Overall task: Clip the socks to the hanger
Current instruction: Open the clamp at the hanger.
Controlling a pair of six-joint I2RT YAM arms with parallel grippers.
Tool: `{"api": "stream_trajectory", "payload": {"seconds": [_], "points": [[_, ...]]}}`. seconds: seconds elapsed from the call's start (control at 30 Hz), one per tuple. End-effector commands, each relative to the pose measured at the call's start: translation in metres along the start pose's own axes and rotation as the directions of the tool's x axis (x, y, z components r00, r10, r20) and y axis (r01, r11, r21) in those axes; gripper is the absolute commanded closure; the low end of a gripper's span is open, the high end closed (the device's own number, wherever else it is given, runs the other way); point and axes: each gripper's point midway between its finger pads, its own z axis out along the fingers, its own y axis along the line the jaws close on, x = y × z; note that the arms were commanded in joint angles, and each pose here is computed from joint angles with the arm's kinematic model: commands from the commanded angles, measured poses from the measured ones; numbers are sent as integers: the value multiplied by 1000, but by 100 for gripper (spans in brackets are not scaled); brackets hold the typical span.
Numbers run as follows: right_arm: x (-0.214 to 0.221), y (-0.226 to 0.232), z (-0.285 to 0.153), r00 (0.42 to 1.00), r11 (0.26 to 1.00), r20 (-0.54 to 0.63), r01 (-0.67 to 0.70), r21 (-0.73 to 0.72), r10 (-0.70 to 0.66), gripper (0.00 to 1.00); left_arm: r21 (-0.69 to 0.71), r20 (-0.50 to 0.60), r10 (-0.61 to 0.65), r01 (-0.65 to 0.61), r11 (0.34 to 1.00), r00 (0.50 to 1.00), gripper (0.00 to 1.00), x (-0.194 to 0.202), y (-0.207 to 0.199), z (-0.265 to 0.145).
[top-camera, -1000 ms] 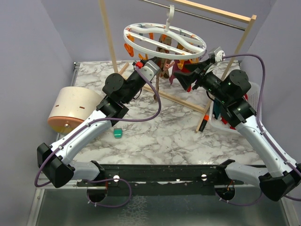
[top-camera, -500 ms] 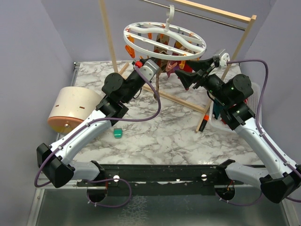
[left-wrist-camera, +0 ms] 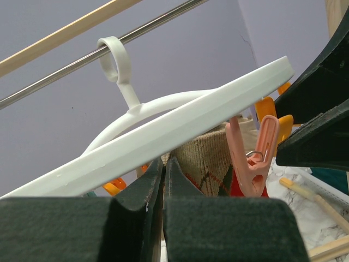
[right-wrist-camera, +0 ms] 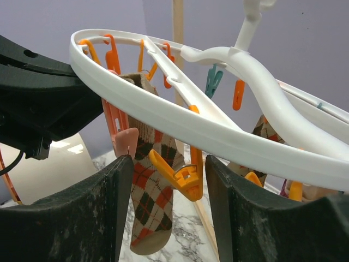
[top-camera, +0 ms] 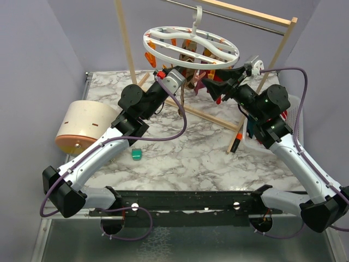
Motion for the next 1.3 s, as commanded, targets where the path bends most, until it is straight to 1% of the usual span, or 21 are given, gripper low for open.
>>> {"api": "stream_trajectory", "payload": {"seconds": [0.0, 0.1, 0.33, 0.6, 1.2, 1.27], "points": [[-21, -7, 3, 998, 999, 59, 27, 29, -28, 42, -29, 24, 12, -12, 1000, 1000, 100, -13, 8, 0], [-21, -6, 4, 998, 999, 59, 27, 28, -29, 45, -27, 22, 13, -12, 1000, 1000, 100, -11, 8, 0], [-23, -6, 7, 998, 999, 54, 26, 22, -27, 48, -25, 22, 8, -8, 1000, 1000, 100, -11, 7, 0], [-23, -6, 9, 998, 1000, 51, 23, 20, -24, 55, -24, 20, 10, -10, 1000, 1000, 100, -10, 7, -1], [-20, -6, 8, 999, 1000, 38, 13, 20, -14, 90, -19, -11, -2, 2, 1000, 1000, 100, 3, 1, -12], [-19, -8, 7, 1000, 1000, 29, 9, 30, -10, 98, -15, -20, -8, 8, 1000, 1000, 100, 7, -1, -15]]}}
